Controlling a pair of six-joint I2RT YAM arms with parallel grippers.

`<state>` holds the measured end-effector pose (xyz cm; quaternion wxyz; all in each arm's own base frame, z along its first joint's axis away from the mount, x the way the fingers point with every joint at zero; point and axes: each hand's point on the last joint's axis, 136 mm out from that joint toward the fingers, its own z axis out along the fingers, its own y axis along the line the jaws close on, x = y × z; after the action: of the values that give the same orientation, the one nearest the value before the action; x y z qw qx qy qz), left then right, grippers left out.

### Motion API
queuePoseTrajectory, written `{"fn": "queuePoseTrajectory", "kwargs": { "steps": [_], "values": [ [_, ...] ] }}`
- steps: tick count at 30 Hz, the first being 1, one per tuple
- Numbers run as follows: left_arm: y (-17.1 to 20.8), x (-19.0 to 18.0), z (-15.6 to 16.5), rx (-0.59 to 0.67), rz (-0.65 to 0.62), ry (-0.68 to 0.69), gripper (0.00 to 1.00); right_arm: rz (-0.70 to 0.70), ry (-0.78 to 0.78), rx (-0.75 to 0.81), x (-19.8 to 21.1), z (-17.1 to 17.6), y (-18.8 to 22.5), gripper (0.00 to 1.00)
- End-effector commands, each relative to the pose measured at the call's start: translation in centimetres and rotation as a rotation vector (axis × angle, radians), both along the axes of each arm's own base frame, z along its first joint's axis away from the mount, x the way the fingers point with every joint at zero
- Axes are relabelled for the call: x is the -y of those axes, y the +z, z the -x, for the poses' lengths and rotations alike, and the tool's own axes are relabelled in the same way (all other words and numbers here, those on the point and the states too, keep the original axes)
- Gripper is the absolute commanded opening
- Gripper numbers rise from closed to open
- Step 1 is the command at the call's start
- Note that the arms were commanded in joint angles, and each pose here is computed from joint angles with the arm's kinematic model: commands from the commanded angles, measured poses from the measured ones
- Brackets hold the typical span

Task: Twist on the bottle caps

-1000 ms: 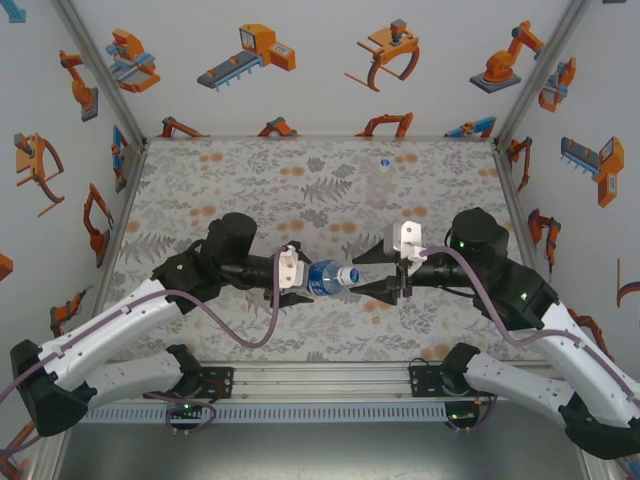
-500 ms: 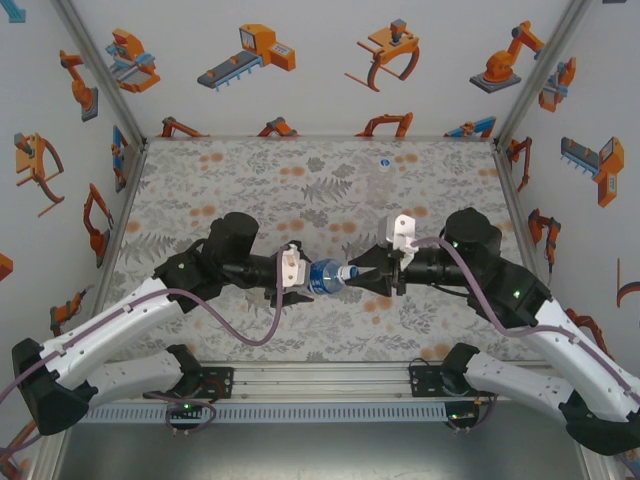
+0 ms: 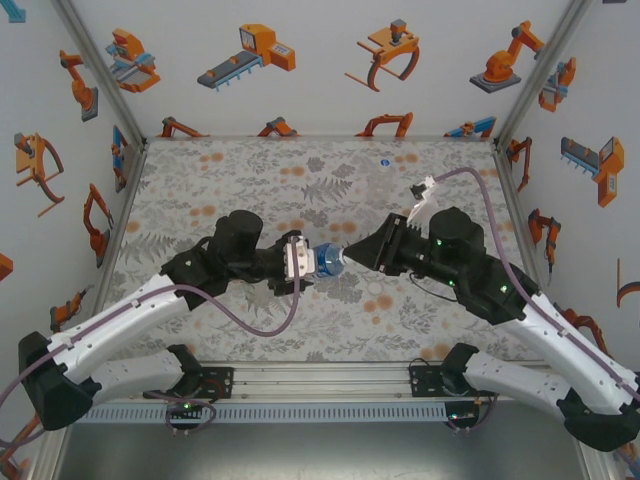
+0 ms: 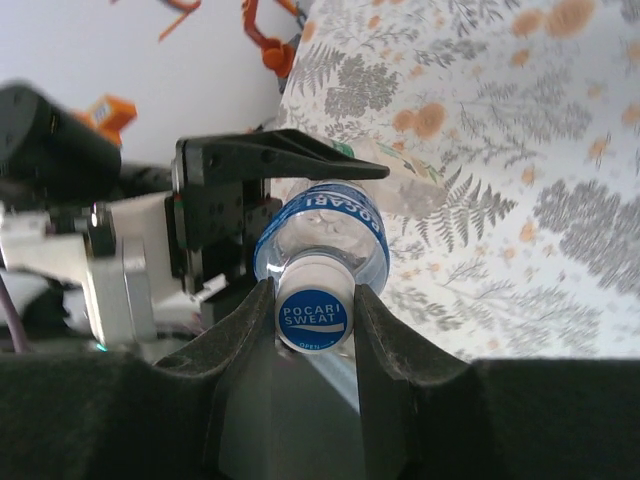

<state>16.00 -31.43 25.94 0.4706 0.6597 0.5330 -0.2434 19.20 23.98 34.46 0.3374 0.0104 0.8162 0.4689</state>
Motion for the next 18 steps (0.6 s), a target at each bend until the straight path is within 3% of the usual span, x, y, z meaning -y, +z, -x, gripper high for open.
{"fn": "queuePoseTrajectory", "kwargs": {
  "steps": [1,4,5,8,11,14,18],
  "values": [
    [2.2,1.4,0.0,0.053,0.09,-0.041,0.0,-0.076,-0.143,-0.196,0.3,-1.1,-1.3,0.0],
    [2.2,1.7,0.0,0.046,0.094,-0.047,0.0,-0.045,-0.13,-0.165,0.4,-1.1,-0.9,0.0],
    [2.2,1.8,0.0,0.043,0.094,-0.049,0.0,-0.032,-0.127,-0.143,0.6,-1.1,-0.7,0.04],
    [2.0,1.8,0.0,0.034,0.086,-0.055,0.0,0.009,-0.107,-0.035,1.2,-1.1,0.7,0.33],
    [2.0,1.8,0.3,0.028,0.083,-0.067,0.0,0.043,-0.055,0.155,1.4,-1.0,3.4,0.51],
    [1.7,1.8,0.6,0.02,0.075,-0.082,0.0,0.087,-0.003,0.328,1.7,-0.5,5.7,0.59],
    [1.4,1.8,0.8,0.006,0.058,-0.093,0.0,0.165,0.172,0.593,0.7,1.5,8.1,0.58]
  ]
}}
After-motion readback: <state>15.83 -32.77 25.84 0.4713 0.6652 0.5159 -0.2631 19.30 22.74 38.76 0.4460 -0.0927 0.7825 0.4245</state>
